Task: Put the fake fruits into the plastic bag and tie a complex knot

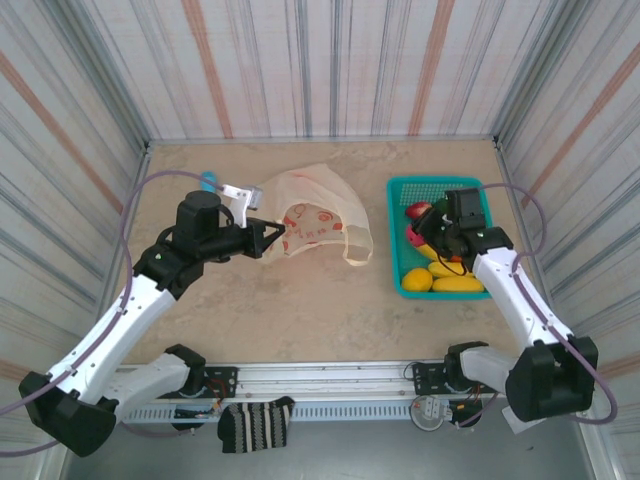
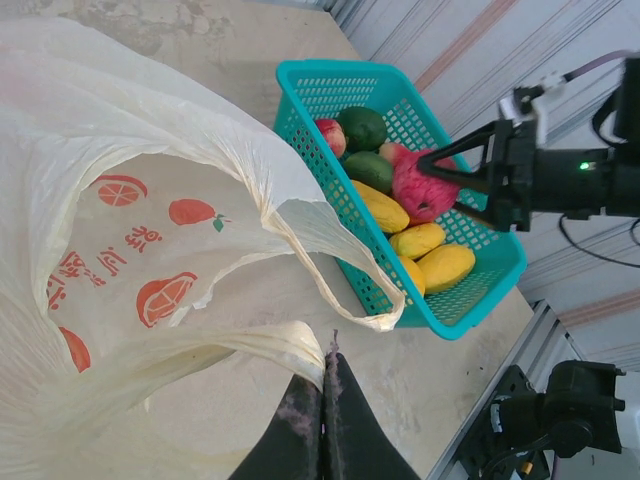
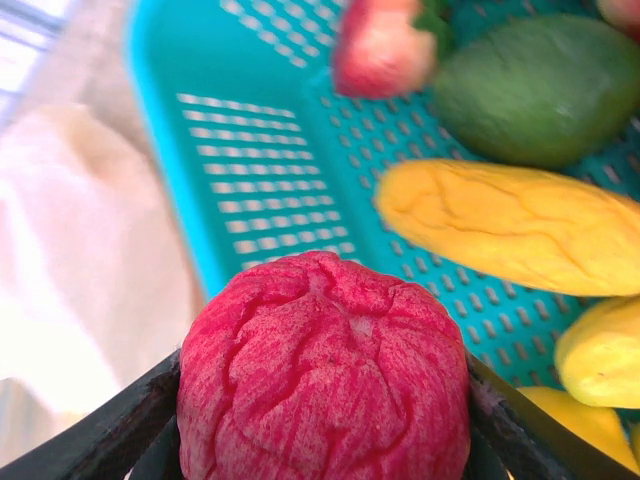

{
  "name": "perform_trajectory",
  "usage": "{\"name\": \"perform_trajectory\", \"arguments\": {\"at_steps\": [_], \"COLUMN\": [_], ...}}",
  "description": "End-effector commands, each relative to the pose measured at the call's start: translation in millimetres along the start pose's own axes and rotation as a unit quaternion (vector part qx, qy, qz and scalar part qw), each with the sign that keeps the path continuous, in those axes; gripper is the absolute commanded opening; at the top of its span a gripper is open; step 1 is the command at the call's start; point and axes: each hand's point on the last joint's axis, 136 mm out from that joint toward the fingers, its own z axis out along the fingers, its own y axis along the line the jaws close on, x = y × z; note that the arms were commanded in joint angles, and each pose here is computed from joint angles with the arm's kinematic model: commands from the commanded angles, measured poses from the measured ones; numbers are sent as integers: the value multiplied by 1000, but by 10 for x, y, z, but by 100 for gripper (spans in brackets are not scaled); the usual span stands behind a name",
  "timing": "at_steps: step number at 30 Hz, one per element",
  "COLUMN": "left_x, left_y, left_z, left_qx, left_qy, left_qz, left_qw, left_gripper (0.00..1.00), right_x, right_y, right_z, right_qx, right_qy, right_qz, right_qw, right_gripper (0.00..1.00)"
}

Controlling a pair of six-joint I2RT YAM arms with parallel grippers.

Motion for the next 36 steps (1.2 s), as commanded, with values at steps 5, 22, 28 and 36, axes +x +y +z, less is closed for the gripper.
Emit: {"name": "perform_trajectory", "arguments": {"at_steps": [5, 22, 28, 36], "left_x": [-124, -161, -163, -225], "left_y": [-25, 19, 9, -18], "left_z": [-112, -180, -168, -196], "left_qx": [-10, -21, -16, -16], "left_qy": [-18, -24, -22, -28], "left_qz": [17, 21, 18, 22], "left_qw": [1000, 999, 999, 999], "left_gripper": [0, 0, 0, 0], "right_x": [71, 1540, 1553, 1433], "right_y": [960, 2119, 2270, 2566], "right_z": [-564, 80, 509, 1017], "right_qx": [-192, -207, -169, -139], "right_qy": [-2, 126, 117, 69], "right_qz": [-120, -340, -313, -257], "right_qw": [974, 908, 927, 954], "right_gripper": [50, 45, 44, 48]}}
